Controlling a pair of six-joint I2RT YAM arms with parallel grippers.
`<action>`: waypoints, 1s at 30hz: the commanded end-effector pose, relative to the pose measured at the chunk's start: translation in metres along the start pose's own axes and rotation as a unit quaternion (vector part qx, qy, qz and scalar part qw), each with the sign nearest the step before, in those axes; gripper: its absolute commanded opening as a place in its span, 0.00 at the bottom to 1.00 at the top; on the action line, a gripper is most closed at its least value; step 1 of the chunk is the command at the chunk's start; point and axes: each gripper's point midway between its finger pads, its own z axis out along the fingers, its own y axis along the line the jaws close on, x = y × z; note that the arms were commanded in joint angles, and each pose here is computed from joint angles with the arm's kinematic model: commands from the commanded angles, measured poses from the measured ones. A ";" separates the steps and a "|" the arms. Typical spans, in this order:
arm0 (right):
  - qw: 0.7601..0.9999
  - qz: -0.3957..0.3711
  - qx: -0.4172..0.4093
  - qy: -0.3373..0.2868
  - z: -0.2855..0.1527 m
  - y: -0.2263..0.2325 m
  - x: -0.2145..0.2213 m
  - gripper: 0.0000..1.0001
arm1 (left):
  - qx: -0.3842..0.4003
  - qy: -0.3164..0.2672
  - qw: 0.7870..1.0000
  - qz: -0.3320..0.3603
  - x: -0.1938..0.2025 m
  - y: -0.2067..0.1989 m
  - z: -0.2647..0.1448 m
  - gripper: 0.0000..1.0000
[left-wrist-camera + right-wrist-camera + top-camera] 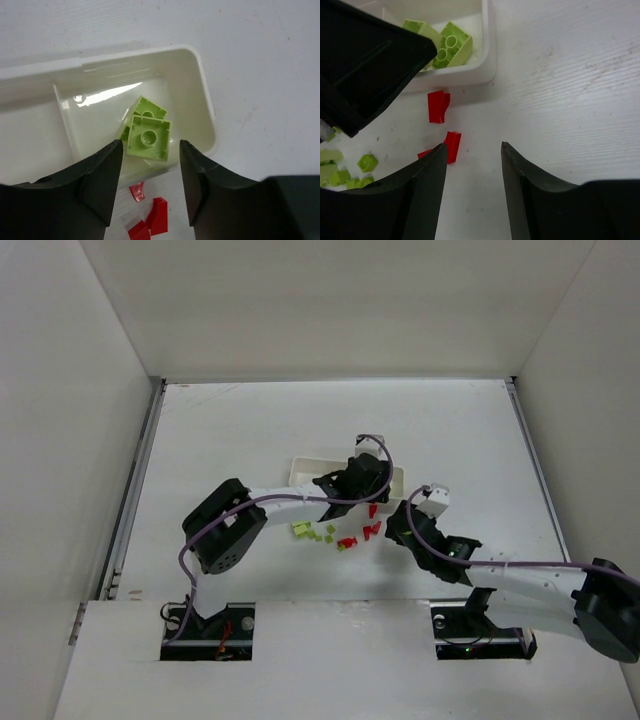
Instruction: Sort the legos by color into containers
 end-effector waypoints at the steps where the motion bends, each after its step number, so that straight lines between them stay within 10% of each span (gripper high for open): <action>1: 1.000 0.006 -0.021 0.000 -0.002 0.013 0.004 0.56 | 0.024 -0.055 0.998 -0.013 -0.044 -0.017 -0.013 0.50; 17: 0.999 -0.037 -0.028 0.006 0.017 0.043 0.010 0.61 | 0.008 -0.083 0.996 -0.010 0.008 0.054 -0.130 0.40; 30: 0.999 -0.036 0.003 0.025 0.038 0.040 0.026 0.49 | 0.073 -0.011 0.995 0.068 0.072 0.034 -0.144 0.47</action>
